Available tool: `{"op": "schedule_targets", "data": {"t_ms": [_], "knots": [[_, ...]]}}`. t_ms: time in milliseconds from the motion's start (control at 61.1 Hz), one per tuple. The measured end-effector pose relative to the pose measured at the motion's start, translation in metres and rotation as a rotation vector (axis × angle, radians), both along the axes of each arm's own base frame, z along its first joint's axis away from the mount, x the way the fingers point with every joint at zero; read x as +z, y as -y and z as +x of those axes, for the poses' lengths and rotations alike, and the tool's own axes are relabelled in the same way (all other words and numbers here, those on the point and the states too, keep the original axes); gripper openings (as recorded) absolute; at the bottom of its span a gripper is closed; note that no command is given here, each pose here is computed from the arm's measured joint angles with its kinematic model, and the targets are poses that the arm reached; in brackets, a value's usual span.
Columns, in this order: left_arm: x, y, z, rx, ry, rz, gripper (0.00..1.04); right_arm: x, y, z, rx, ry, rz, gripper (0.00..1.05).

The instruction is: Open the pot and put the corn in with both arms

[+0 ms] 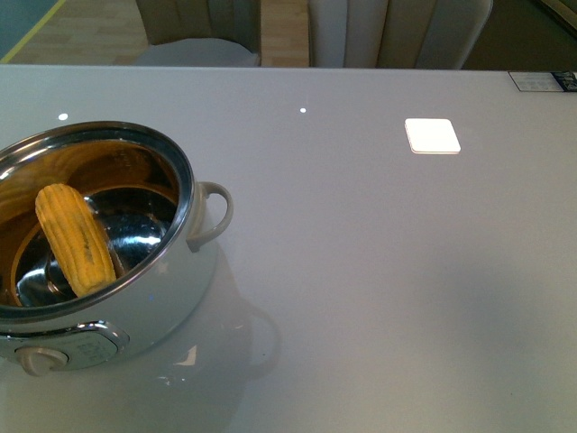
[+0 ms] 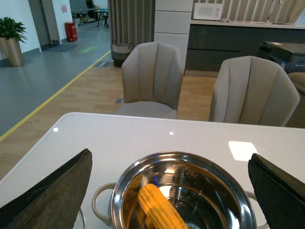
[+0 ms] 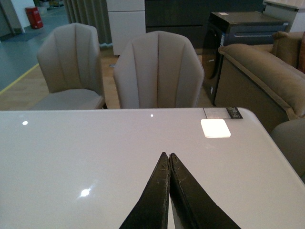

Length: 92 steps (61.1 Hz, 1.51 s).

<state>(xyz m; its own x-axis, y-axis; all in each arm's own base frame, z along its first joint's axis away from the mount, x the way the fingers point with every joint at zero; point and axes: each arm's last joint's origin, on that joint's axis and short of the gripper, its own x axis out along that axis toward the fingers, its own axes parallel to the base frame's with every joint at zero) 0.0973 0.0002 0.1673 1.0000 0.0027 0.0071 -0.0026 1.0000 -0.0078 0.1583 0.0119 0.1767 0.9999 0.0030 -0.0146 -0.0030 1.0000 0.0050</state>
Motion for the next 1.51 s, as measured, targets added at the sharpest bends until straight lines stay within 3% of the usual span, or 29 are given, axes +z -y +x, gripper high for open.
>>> {"op": "schedule_targets", "data": {"t_ms": [164, 1505], "knots": [[0.000, 0.000, 0.000, 0.000, 0.000, 0.000, 0.98, -0.003, 0.011, -0.011, -0.004, 0.004, 0.001, 0.02], [0.000, 0.000, 0.000, 0.000, 0.000, 0.000, 0.98, -0.008, 0.012, -0.061, -0.002, 0.026, 0.001, 0.02]]}}
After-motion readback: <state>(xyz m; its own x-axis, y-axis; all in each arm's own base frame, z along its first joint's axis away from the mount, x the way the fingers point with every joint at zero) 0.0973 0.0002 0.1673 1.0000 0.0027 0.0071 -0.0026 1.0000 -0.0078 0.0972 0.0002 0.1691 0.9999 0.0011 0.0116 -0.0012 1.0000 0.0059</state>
